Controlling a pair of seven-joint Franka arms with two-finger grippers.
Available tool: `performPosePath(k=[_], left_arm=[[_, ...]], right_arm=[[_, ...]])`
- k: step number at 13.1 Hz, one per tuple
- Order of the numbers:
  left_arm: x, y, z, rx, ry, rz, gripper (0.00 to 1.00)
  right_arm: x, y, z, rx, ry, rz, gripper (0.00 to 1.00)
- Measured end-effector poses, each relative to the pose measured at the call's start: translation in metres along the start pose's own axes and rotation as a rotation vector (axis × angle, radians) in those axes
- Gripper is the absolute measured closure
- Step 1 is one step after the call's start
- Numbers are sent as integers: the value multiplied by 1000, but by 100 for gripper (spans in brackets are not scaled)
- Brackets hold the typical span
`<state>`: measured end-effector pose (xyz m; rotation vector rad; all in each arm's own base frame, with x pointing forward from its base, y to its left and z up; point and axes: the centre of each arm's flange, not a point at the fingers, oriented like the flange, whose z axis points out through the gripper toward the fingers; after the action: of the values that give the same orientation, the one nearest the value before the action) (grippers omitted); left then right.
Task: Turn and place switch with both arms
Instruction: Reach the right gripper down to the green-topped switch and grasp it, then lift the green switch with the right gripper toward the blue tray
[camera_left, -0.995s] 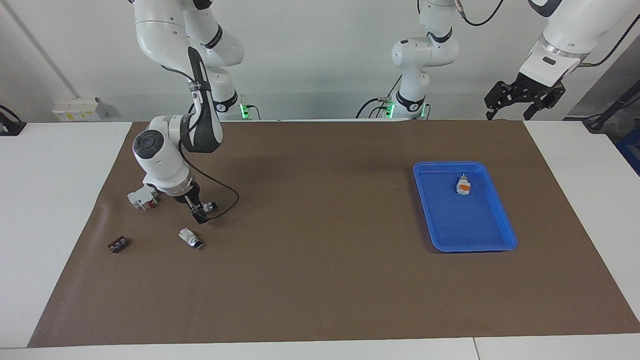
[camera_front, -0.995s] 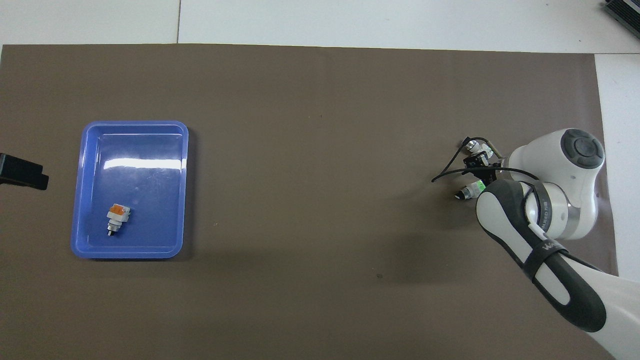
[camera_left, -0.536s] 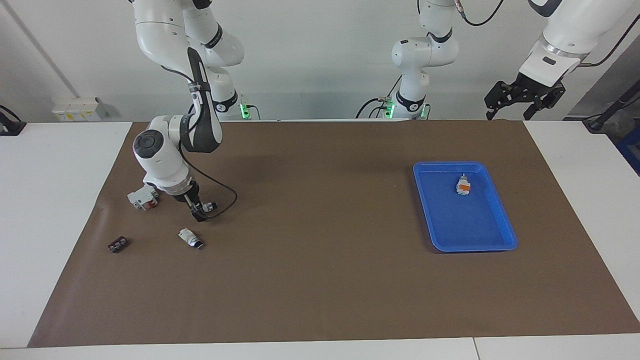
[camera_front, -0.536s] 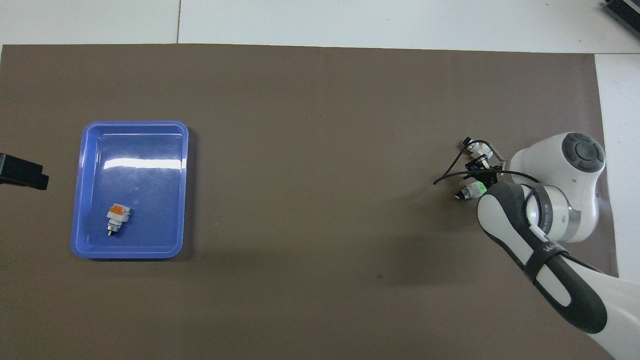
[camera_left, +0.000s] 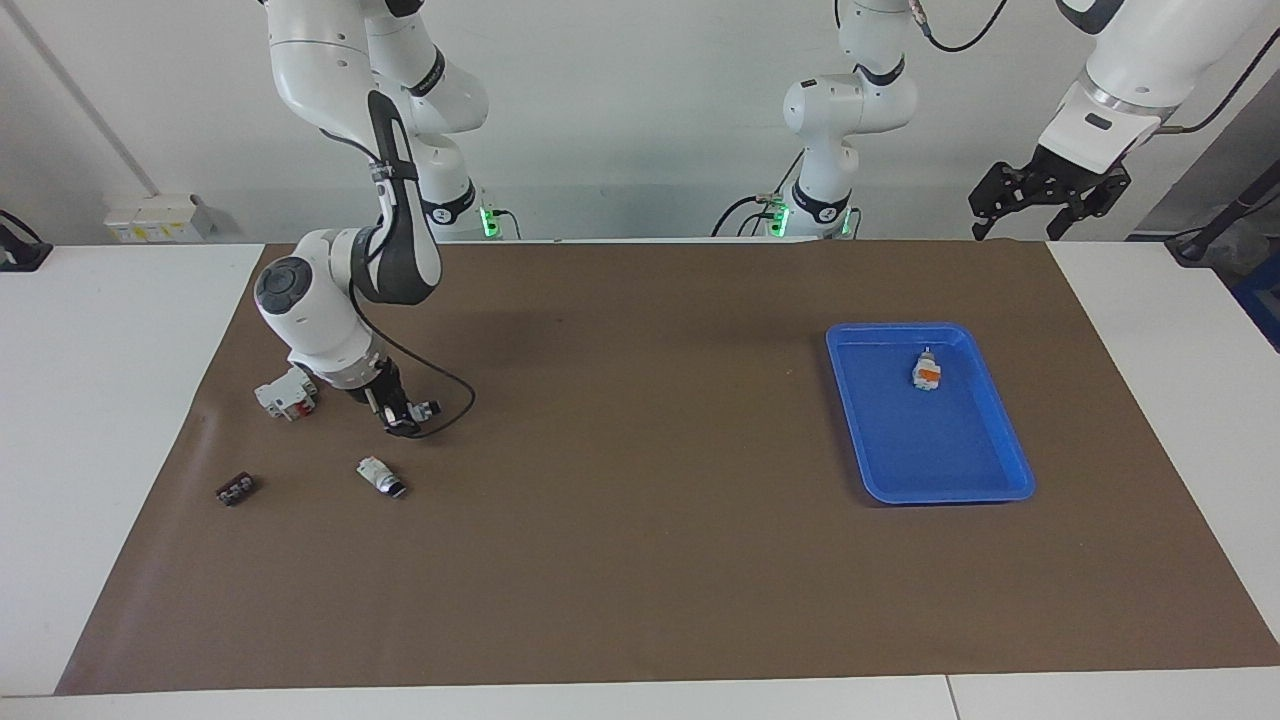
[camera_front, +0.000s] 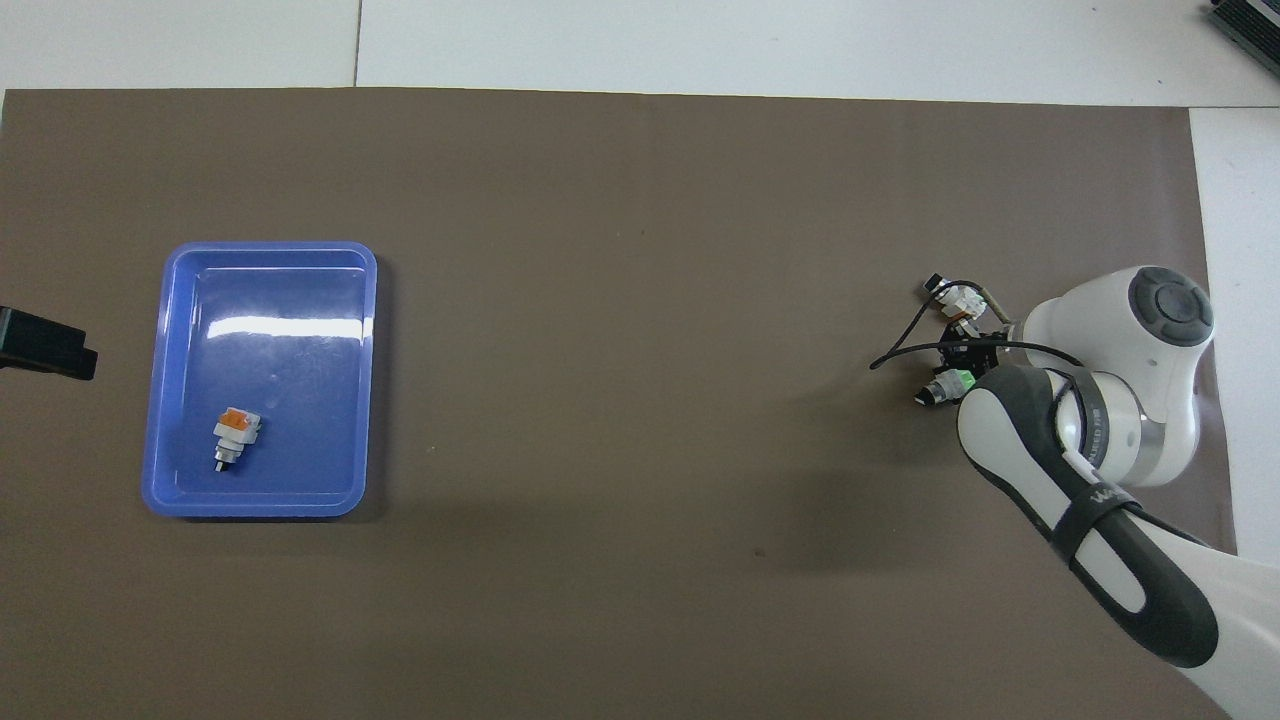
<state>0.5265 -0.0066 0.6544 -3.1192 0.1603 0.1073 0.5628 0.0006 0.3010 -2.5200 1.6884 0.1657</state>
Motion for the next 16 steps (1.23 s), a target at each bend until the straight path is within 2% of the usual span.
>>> performPosePath(k=[2, 5, 7, 11, 14, 16], left_arm=[[0, 0, 0, 0, 0, 0, 0], [0, 0, 0, 0, 0, 0, 0], [0, 0, 0, 0, 0, 0, 0], [0, 0, 0, 0, 0, 0, 0], [0, 0, 0, 0, 0, 0, 0], [0, 0, 0, 0, 0, 0, 0]], right_arm=[[-19, -17, -22, 44, -102, 42, 59], [-73, -53, -61, 144, -319, 115, 59], [-118, -71, -71, 172, -416, 133, 59], [-220, -102, -101, 259, -679, 157, 59], [-271, -115, -120, 322, -803, 217, 59], [-309, -118, -121, 352, -821, 291, 59]])
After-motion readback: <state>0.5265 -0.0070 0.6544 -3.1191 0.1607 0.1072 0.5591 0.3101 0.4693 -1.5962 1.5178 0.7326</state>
